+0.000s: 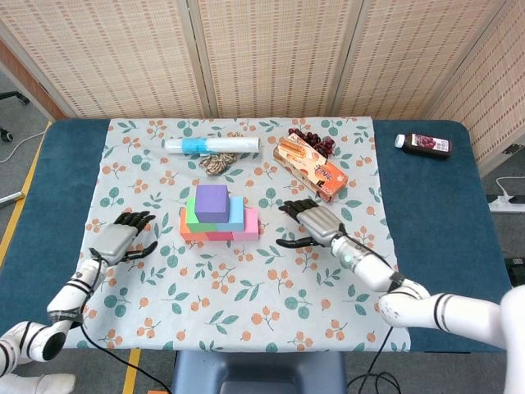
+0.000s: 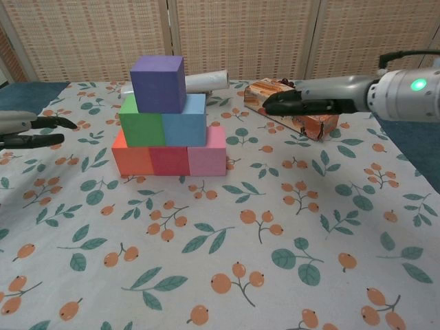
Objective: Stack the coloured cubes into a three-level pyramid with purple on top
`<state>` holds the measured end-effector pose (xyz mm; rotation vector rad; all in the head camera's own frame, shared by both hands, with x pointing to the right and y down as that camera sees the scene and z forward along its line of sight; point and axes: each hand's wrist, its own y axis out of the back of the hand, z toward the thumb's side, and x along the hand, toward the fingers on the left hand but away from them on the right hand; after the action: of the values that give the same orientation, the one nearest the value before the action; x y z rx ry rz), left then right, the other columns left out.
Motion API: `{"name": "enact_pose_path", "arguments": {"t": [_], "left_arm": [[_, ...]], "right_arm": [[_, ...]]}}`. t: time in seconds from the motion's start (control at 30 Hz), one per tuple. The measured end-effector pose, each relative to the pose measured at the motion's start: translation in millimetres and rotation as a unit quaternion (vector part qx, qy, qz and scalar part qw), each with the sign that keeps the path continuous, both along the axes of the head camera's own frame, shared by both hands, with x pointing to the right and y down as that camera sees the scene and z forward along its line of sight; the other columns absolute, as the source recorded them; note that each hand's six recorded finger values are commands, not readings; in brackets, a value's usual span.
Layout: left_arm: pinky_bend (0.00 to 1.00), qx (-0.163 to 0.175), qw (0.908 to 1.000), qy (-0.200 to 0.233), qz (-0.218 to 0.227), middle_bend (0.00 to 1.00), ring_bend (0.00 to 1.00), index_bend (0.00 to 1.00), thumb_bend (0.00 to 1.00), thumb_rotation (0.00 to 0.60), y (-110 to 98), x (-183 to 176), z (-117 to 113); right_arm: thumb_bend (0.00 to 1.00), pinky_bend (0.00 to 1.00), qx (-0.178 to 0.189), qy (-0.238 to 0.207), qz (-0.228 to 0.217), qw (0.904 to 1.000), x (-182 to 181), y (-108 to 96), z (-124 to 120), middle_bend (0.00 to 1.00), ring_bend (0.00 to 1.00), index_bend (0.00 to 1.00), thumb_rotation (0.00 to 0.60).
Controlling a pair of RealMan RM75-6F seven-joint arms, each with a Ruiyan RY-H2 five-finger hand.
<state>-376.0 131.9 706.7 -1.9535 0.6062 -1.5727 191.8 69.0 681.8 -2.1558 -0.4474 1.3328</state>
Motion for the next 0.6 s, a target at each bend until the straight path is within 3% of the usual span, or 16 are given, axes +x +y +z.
{"name": "enact_pose_path", "arguments": {"t": [0.07, 0.13, 0.2, 0.3, 0.47, 0.6], "left_arm": [[0.0, 0.018, 0.9996, -0.003, -0.024, 0.0, 0.0, 0.03, 0.33, 0.002, -1, -17, -12], [0.0, 0.037, 0.9981, -0.009, -0.047, 0.0, 0.0, 0.03, 0.33, 0.047, -1, -36, -24], [0.0, 0.054, 0.9961, -0.015, -0.067, 0.0, 0.0, 0.04, 0.33, 0.181, 0, -51, -35], [0.0, 0.081, 0.9917, -0.028, -0.095, 0.0, 0.0, 0.05, 0.34, 0.294, 7, -73, -52], [0.0, 0.119, 0.984, -0.042, -0.126, 0.0, 0.0, 0.06, 0.34, 0.323, 24, -95, -76], [0.0, 0.147, 0.9788, -0.051, -0.134, 0.0, 0.0, 0.07, 0.34, 0.326, 44, -103, -92]], "right_arm": [[0.1, 0.0, 0.018, 0.001, 0.023, 0.9996, 22, -2, -15, 0.0, 0.0, 0.0, 0.004], [0.1, 0.0, 0.041, 0.002, 0.052, 0.9978, 48, -3, -33, 0.0, 0.0, 0.0, 0.095], [0.1, 0.0, 0.068, 0.003, 0.081, 0.9944, 74, -1, -49, 0.0, 0.0, 0.0, 0.236], [0.11, 0.0, 0.113, 0.006, 0.115, 0.9869, 110, 6, -72, 0.0, 0.0, 0.0, 0.355], [0.11, 0.0, 0.186, 0.017, 0.16, 0.9693, 165, 30, -104, 0.0, 0.0, 0.0, 0.365], [0.11, 0.0, 0.237, 0.033, 0.195, 0.9512, 210, 67, -127, 0.0, 0.0, 0.0, 0.364]]}}
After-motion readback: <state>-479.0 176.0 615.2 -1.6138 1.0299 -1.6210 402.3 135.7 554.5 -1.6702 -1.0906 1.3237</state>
